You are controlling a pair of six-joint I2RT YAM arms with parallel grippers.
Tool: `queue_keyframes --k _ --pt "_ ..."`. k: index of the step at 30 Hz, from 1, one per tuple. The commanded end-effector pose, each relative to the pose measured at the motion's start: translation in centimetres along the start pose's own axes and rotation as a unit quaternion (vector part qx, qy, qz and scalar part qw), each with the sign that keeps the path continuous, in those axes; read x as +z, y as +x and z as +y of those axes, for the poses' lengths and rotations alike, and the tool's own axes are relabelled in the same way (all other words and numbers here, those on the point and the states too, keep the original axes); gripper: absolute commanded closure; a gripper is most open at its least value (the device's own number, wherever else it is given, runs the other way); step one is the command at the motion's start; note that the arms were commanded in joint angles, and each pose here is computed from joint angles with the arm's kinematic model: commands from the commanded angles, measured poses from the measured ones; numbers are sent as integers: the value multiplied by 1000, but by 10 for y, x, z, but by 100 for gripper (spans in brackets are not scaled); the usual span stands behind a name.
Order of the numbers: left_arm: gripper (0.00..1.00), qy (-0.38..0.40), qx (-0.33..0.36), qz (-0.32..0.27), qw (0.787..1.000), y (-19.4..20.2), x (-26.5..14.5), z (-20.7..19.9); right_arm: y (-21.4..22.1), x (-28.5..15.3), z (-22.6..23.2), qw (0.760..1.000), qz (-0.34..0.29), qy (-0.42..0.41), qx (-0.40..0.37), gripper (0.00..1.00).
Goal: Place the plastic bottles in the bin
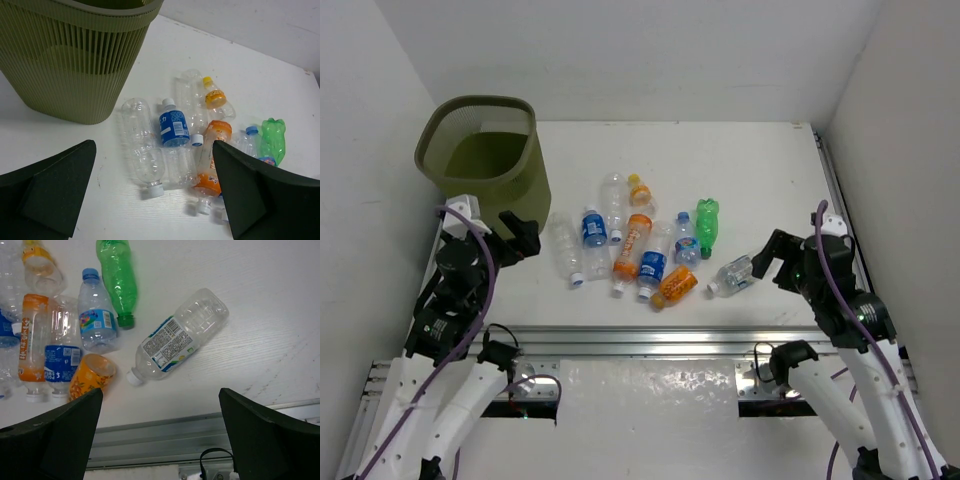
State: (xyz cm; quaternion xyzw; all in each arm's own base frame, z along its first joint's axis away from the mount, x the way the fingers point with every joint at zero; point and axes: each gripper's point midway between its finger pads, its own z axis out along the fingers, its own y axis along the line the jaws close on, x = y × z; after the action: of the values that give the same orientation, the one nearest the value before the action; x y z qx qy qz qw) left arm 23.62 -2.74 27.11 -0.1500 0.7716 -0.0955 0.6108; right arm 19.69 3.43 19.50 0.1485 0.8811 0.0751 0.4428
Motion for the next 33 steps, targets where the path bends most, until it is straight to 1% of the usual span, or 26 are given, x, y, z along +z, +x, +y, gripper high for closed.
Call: queue_keyframes --k 1,4,8,10,12,14,15,16,17,18,19,21,22,23,25,28,31,32,33 --pt "0 0 -14 -29 999 -16 -4 -2 -7 -3 -2 1000 -10 13 23 1" --pt "0 -7 -17 -33 999 -18 -6 1 -7 -3 -5 999 -17 23 40 1" --pt "0 -11 -20 -37 999 -19 -6 3 -10 0 8 998 -33 -16 59 1" --pt "0 -10 -18 -34 999 -17 -5 2 -7 4 18 995 -27 -39 88 1" --pt "0 -11 -17 -29 999 -16 -3 2 -5 16 30 990 -17 -57 124 1" --pt "0 -12 -14 -23 1000 -13 0 1 10 38 38 988 20 -59 141 1" --pt "0 -11 -14 -21 1000 -12 1 1 4 48 47 984 14 -68 165 1" --pt "0 -11 -13 -20 1000 -12 1 1 6 58 49 982 22 -63 175 1" --pt "0 -11 -12 -19 1000 -11 1 1 12 79 52 979 41 -47 192 1" --pt "0 -12 -13 -19 1000 -12 2 1 16 89 52 978 52 -34 200 1" --pt "0 -10 -13 -19 1000 -12 2 0 28 110 50 976 80 -6 201 1" --pt "0 -10 -11 -17 1000 -11 3 0 35 125 54 972 102 20 212 2" --pt "0 -10 -9 -13 1000 -9 4 0 31 132 46 972 86 57 210 2" --pt "0 -11 -8 -11 1000 -8 5 0 49 137 41 968 102 97 209 2" --pt "0 -9 -8 -9 1000 -7 5 -1 60 143 25 960 91 151 217 2" --pt "0 -6 -6 -6 1000 -6 6 -2 70 146 12 956 95 184 207 2" --pt "0 -3 -3 -2 1000 -4 8 -3 91 155 3 951 129 213 186 1" --pt "0 -2 -3 -1 1000 -4 8 -4 104 159 -4 945 147 233 175 1" --pt "0 -2 -3 1 1000 -4 9 -4 108 161 -6 943 153 241 173 2"
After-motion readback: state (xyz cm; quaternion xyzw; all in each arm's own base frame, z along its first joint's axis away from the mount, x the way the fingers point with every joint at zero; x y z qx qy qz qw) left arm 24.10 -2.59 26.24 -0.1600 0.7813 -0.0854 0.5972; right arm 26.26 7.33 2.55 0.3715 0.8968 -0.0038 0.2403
